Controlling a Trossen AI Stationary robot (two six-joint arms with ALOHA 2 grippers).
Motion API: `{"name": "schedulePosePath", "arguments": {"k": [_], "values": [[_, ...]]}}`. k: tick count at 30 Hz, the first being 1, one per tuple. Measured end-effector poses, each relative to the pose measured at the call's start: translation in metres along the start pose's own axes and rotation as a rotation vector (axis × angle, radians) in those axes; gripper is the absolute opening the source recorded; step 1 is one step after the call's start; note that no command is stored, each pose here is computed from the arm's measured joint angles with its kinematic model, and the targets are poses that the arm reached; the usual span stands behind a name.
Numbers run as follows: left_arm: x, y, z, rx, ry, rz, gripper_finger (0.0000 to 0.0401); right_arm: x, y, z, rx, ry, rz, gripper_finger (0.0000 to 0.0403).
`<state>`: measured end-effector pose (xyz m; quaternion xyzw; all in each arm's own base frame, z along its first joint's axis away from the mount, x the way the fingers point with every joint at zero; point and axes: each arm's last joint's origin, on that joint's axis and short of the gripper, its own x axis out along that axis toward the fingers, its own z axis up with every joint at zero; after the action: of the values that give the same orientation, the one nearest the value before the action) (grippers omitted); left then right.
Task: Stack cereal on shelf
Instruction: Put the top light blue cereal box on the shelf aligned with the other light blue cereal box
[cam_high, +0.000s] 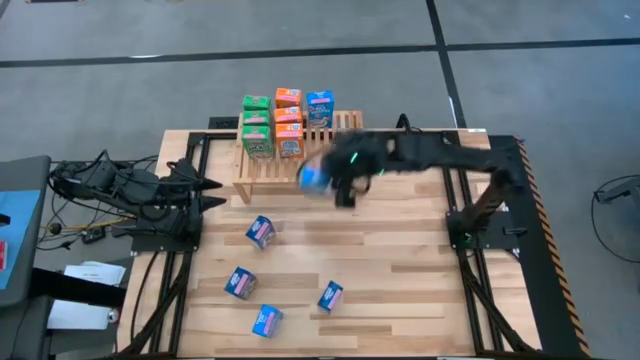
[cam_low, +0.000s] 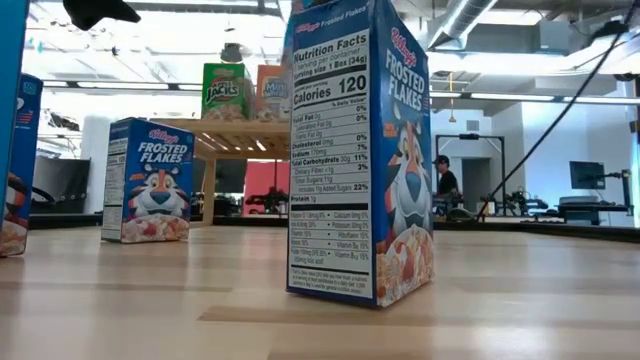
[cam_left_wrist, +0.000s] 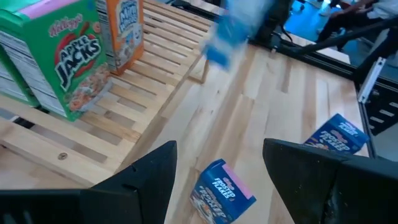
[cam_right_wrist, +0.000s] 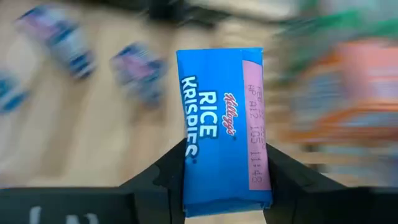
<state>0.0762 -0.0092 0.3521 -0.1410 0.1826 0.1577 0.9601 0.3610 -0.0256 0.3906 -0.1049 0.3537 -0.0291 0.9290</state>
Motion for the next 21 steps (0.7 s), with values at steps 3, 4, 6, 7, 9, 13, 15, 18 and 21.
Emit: {"name": "schedulePosePath", "arguments": {"k": [3, 4, 6, 7, 9, 13, 15, 18, 21], "values": [[0.000, 0.001, 0.000, 0.000, -0.011, 0.021, 0.0228, -0.027, -0.038, -0.006, 0.003, -0.024, -0.121, 0.0171], [0.000, 0.001, 0.000, 0.000, -0.015, 0.028, 0.0228, -0.033, -0.050, -0.008, 0.004, -0.043, -0.156, 0.0171], [0.000, 0.001, 0.001, 0.001, -0.023, 0.044, 0.0228, -0.038, -0.071, -0.016, 0.010, -0.019, -0.202, 0.0169], [0.000, 0.001, 0.001, 0.001, -0.026, 0.048, 0.0228, -0.039, -0.079, -0.020, 0.013, -0.010, -0.217, 0.0169], [0.000, 0.002, 0.001, 0.001, -0.031, 0.061, 0.0228, -0.042, -0.096, -0.026, 0.025, -0.012, -0.224, 0.0168], [0.000, 0.003, 0.001, 0.001, -0.047, 0.090, 0.0228, -0.035, -0.124, -0.037, 0.021, -0.012, -0.225, 0.0168], [0.000, 0.003, 0.001, 0.001, -0.052, 0.101, 0.0228, -0.029, -0.135, -0.046, 0.027, 0.023, -0.204, 0.0168], [0.000, 0.003, 0.002, -0.005, -0.060, 0.114, 0.0228, -0.013, -0.145, -0.047, -0.002, 0.013, -0.173, 0.0168], [0.000, 0.004, 0.002, -0.006, -0.068, 0.129, 0.0228, 0.001, -0.154, -0.049, -0.043, 0.049, -0.154, 0.0169]]}}
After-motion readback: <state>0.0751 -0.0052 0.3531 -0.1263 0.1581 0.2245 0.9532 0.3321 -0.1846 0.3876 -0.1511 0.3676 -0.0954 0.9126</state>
